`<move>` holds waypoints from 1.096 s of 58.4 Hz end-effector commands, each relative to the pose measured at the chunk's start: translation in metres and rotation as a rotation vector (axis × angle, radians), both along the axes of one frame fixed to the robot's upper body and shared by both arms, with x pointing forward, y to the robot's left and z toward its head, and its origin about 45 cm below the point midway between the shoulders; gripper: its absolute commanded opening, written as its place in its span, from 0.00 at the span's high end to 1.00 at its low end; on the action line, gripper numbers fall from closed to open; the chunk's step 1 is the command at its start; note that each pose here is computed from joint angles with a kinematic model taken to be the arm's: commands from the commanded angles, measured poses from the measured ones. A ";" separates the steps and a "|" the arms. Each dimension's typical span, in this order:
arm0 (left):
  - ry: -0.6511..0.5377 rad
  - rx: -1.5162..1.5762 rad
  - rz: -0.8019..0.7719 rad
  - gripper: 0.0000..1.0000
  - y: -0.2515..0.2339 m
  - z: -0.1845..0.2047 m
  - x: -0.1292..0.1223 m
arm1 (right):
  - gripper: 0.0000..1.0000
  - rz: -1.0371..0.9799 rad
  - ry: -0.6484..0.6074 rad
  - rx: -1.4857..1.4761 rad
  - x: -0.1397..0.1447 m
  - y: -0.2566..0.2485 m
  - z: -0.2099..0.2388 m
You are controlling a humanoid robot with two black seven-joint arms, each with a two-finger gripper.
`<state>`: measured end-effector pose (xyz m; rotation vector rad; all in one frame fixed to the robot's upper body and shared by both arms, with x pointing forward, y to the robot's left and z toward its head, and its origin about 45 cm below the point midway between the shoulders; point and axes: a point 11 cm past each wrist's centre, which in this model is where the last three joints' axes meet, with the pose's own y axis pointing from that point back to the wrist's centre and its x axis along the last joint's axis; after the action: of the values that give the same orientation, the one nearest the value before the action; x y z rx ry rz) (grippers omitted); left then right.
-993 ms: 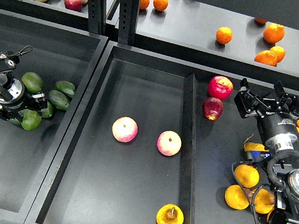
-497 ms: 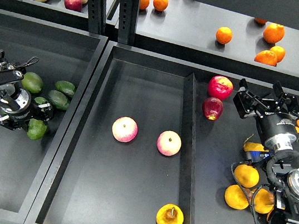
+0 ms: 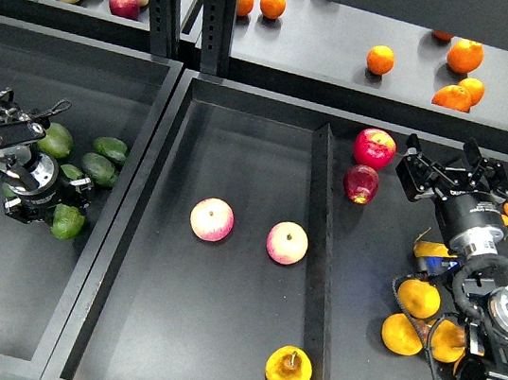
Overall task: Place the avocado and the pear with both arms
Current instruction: 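Lower the avocado among the other avocados and open the left gripper, then withdraw the left gripper back over the middle bin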
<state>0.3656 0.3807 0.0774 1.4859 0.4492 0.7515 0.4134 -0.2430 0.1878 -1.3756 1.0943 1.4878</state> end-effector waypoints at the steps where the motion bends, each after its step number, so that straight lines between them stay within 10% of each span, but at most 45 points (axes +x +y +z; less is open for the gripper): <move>1: -0.009 -0.004 -0.002 0.22 -0.002 0.003 0.004 | 0.01 -0.001 0.001 0.001 0.000 -0.001 0.000; 12: -0.129 -0.129 0.120 0.02 0.001 0.034 0.029 | 0.01 -0.002 0.007 0.001 -0.002 -0.001 -0.003; 40: -0.403 -0.786 0.556 0.01 -0.015 0.099 0.073 | 0.01 -0.008 0.026 0.012 -0.020 -0.007 -0.023; 64: -0.355 -1.535 0.699 0.01 -0.108 0.111 0.032 | 0.01 0.071 0.036 -0.063 -0.045 -0.004 -0.048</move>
<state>0.4171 0.2972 0.1926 -0.1157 0.9175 0.8998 0.3756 -0.2446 0.1445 -1.3847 1.1225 1.5454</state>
